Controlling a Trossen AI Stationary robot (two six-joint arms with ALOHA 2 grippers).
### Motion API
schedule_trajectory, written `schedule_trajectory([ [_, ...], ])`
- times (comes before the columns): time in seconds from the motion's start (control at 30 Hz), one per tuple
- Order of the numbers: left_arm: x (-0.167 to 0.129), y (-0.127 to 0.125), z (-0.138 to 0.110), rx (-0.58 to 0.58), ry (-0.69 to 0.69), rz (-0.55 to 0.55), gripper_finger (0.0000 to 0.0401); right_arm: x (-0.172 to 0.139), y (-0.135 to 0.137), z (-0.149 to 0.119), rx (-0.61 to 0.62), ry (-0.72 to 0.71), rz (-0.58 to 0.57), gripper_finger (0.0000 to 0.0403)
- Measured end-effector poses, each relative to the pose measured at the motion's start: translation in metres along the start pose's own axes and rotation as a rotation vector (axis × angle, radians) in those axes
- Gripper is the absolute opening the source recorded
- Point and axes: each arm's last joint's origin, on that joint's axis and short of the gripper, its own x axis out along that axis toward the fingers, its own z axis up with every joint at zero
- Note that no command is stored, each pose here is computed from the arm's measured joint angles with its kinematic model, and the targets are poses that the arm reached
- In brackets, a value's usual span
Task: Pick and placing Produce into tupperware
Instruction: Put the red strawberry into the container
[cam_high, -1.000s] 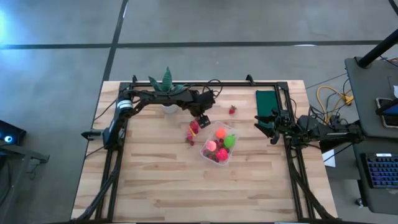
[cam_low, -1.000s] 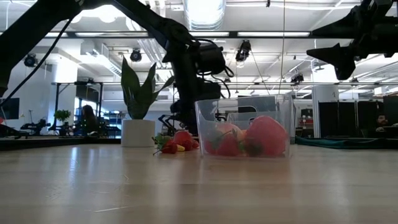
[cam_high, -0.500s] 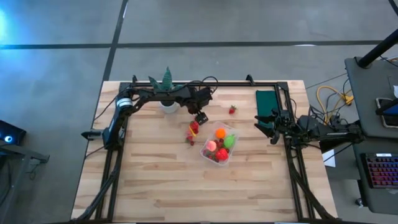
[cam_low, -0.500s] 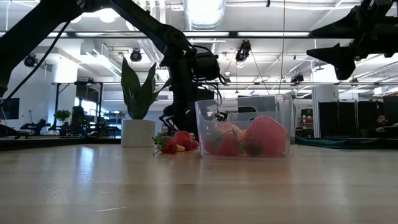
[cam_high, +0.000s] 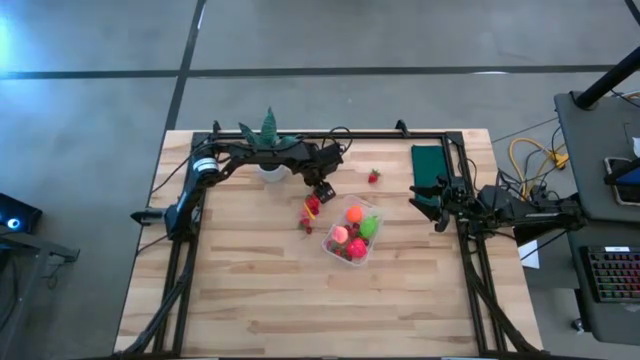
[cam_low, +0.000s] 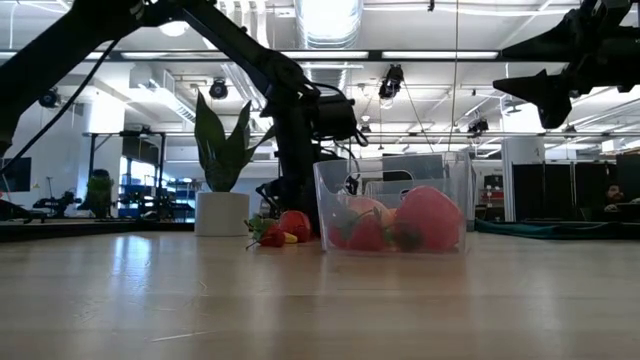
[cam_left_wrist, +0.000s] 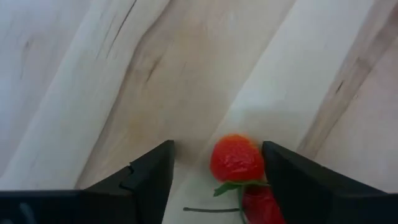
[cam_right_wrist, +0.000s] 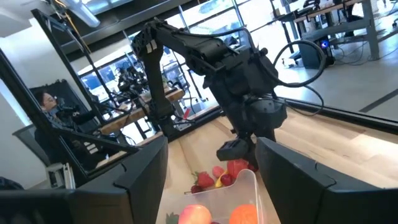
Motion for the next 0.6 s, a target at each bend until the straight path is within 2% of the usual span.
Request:
schedule_trajectory([
  [0.23, -0.0011, 0.0001, 0.0023, -0.001, -0.019, 0.005, 0.0172, 0.0, 0.0, 0.0, 0.0, 0.0, 0.0, 0.0235],
  [0.6, -0.0074, 0.0011, -0.0047, 0.002, 0.059, 0.003, 0.0104, 0.0, 0.0, 0.0, 0.0, 0.0, 0.0, 0.0235],
])
